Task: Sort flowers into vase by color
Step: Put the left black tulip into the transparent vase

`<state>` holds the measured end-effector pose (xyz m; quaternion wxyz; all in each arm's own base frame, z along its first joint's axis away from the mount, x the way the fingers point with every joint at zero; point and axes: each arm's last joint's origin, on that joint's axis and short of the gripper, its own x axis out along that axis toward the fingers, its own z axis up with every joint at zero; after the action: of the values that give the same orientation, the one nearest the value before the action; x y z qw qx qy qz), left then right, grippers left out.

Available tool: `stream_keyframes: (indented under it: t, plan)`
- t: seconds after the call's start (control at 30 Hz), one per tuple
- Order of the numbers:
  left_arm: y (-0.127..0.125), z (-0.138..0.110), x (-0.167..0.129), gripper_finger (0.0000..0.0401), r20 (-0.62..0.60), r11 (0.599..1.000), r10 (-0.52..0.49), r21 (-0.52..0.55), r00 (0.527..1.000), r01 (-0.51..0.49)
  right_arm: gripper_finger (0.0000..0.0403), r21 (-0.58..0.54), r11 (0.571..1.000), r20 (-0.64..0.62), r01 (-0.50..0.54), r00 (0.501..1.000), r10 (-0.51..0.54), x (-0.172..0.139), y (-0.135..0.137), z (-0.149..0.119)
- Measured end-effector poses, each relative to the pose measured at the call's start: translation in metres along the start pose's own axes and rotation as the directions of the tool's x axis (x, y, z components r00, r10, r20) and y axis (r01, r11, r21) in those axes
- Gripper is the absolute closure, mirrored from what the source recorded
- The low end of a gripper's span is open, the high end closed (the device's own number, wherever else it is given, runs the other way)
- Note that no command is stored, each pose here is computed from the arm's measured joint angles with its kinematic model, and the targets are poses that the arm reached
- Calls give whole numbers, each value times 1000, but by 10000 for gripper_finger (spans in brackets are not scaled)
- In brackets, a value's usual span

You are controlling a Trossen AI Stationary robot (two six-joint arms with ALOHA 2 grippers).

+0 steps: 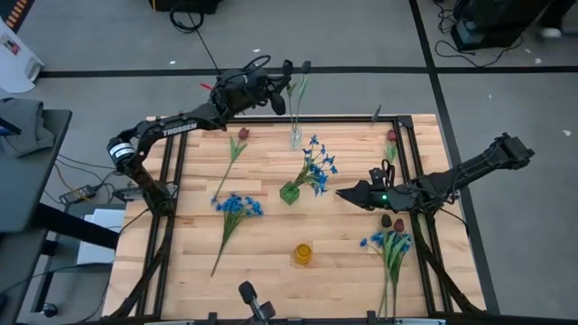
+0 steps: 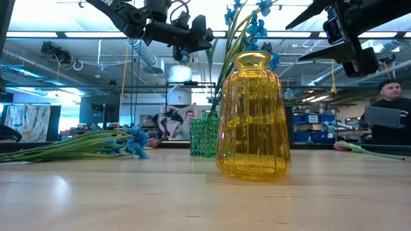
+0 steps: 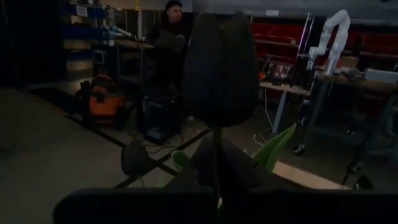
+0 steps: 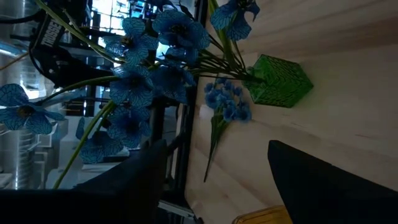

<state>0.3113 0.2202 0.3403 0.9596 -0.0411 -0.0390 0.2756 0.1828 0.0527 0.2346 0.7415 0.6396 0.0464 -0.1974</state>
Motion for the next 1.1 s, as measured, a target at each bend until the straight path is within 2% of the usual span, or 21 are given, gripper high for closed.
stream_keyframes:
  t: [0.5, 0.8, 0.93, 1.1]
  plan:
    - [2, -41, 19, 395, -141, 1000, -29, -1, 990, 29, 115, -2, 1000, 0, 0, 1000, 0, 0, 0, 0]
    - [2, -49, 23, 393, -150, 998, -55, -22, 987, 53, 115, -3, 1000, 0, 0, 1000, 0, 0, 0, 0]
    - [1, -47, 24, 370, -125, 998, -68, -16, 990, 67, 115, -3, 1000, 0, 0, 1000, 0, 0, 0, 0]
    - [1, -44, 24, 319, -98, 997, -75, -13, 992, 75, 115, -3, 1000, 0, 0, 1000, 0, 0, 0, 0]
